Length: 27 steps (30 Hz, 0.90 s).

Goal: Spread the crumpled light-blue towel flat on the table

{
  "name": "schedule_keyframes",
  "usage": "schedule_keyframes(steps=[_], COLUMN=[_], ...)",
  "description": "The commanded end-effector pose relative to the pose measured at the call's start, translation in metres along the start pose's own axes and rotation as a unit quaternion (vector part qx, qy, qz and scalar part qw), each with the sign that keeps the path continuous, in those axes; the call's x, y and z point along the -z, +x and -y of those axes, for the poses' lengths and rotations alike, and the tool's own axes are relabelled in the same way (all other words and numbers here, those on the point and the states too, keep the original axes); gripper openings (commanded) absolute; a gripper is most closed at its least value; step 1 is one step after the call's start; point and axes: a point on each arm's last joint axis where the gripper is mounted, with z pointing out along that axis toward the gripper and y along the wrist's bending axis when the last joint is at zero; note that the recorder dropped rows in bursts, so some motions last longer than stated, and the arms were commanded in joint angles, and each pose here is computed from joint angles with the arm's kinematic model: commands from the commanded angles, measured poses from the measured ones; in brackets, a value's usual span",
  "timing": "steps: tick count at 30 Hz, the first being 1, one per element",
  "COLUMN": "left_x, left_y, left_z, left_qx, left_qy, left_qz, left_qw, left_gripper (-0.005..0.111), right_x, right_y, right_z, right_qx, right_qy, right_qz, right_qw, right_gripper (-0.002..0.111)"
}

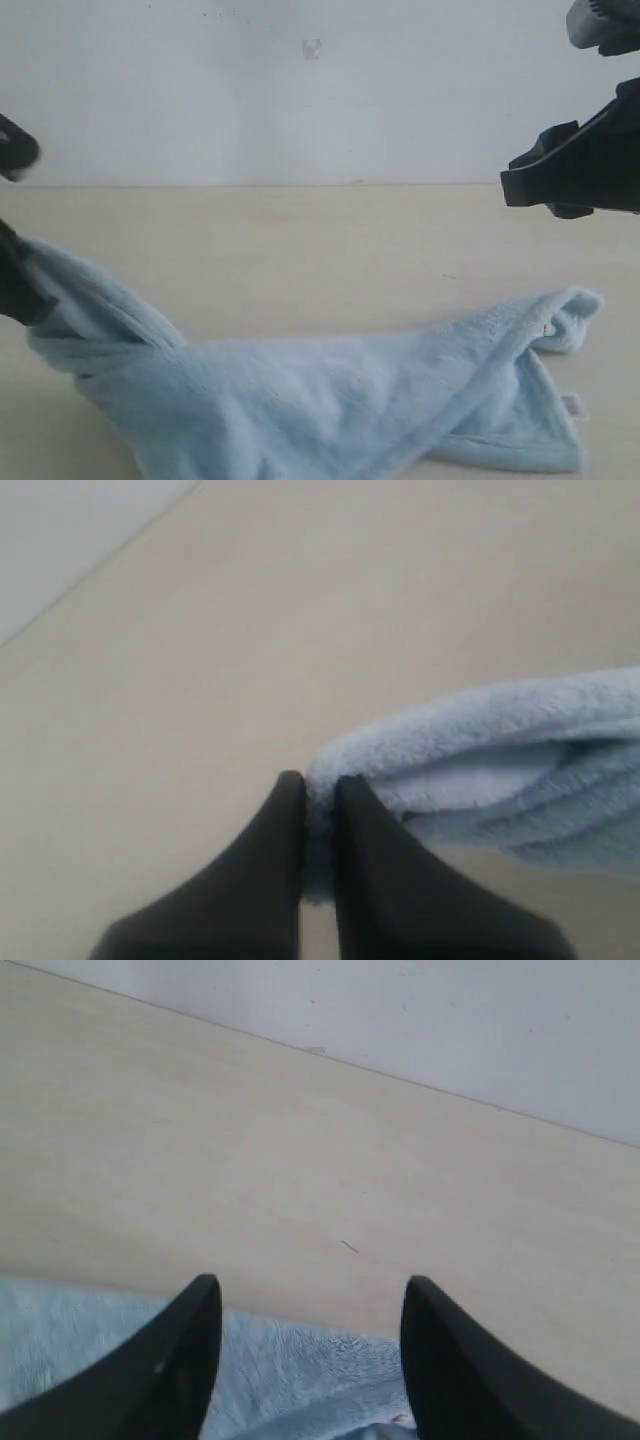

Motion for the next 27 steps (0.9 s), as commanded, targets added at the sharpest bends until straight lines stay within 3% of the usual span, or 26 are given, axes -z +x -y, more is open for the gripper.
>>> schedule_keyframes(steps=[1, 8, 15, 21, 27], left_x=[-0.002, -0.028, -0.038, -0.040, -0.041], left_y=[0.008, 0.023, 0.026, 0.021, 0.016], left_z=[-0.009, 0.022, 0.031, 0.033, 0.034], left_qx=[0.028, -0.028, -0.028, -0.021, -0.017], left_qy=[-0.038, 0.080, 0.103, 0.109, 0.112], left_qz=[-0.045, -0.154, -0.179, -0.150, -0.126], left_qw=[0.998, 0.984, 0.978, 0.982, 0.986], left_gripper=[0.004, 0.004, 0.004, 0.004, 0.004], right_x=[-0.007, -0.050, -0.102, -0.132, -0.141], right_y=[0.000, 0.021, 0.050, 0.069, 0.068], right_z=[-0.001, -0.004, -0.008, -0.006, -0.009], right_qx=[0.013, 0.051, 0.090, -0.006, -0.091], right_qy=[0.002, 0.018, 0.028, 0.057, 0.025], right_qz=[-0.005, -0.098, -0.172, -0.197, -0.173], right_qw=[1.000, 0.994, 0.981, 0.979, 0.980], right_gripper=[0.052, 0.052, 0.052, 0.052, 0.052])
